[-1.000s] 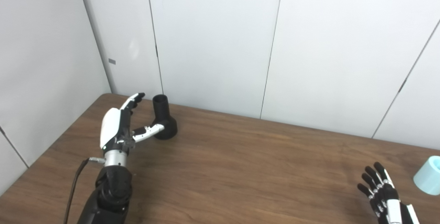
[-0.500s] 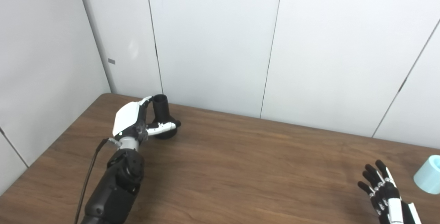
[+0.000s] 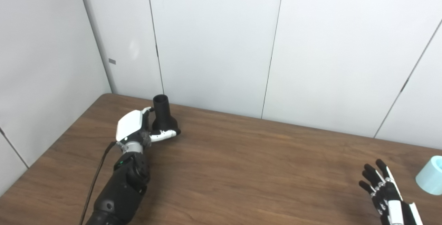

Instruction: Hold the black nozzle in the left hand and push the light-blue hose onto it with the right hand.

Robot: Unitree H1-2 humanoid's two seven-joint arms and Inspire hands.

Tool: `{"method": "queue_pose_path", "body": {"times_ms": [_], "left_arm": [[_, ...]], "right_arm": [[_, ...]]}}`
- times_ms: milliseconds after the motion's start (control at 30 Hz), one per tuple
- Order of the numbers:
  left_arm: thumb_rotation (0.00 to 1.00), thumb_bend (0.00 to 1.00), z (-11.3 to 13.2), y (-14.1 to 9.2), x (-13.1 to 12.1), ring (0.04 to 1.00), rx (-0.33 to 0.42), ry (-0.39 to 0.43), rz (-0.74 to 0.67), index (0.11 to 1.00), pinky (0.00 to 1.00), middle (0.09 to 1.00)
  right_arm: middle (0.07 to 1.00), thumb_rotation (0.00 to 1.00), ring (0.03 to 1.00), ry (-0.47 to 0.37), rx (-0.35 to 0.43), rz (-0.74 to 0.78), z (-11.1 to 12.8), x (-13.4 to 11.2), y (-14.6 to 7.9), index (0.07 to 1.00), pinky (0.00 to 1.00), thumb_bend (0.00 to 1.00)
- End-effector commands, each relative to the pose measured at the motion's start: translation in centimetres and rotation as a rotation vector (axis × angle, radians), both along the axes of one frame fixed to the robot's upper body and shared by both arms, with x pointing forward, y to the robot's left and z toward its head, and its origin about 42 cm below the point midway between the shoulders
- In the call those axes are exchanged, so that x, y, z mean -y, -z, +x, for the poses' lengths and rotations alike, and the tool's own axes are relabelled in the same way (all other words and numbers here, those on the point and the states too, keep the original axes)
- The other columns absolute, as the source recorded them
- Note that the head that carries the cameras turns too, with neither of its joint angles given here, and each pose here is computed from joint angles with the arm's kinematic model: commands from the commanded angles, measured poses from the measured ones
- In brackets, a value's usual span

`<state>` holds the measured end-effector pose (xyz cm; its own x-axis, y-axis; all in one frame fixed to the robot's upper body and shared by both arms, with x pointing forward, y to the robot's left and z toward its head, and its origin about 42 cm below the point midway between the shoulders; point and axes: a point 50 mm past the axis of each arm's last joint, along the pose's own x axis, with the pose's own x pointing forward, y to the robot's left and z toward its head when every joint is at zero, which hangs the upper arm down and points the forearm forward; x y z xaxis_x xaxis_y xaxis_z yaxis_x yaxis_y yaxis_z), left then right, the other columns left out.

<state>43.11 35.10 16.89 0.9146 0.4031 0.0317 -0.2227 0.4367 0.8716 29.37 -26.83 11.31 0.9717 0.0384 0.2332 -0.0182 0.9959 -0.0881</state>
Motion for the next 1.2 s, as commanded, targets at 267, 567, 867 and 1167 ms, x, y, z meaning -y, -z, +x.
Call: {"method": "queue_pose_path", "body": {"times_ms": [267,567,867,1167], "left_arm": [[0.50,0.96,2.6,-4.5,1.0,0.908,0.103,0.080,0.054,0.805,1.00,0.855],[0.46,0.94,2.8,-5.0,1.4,0.894,0.119,0.102,0.059,0.779,1.00,0.837],[0.43,0.90,2.9,-4.9,1.7,0.881,0.116,0.105,0.070,0.753,0.99,0.826],[0.42,0.87,3.2,-4.0,1.8,0.882,0.081,0.119,0.088,0.710,0.98,0.816]], "right_arm": [[0.900,1.00,0.910,0.045,-0.192,-0.014,-3.4,0.1,6.3,0.964,0.86,0.47],[0.895,1.00,0.902,0.045,-0.182,-0.042,-3.7,-0.3,6.2,0.964,0.84,0.48],[0.898,1.00,0.912,0.034,-0.188,-0.056,-4.1,-0.4,5.8,0.979,0.86,0.48],[0.895,1.00,0.909,0.035,-0.188,-0.067,-4.5,-0.2,5.6,0.980,0.87,0.51]]}}
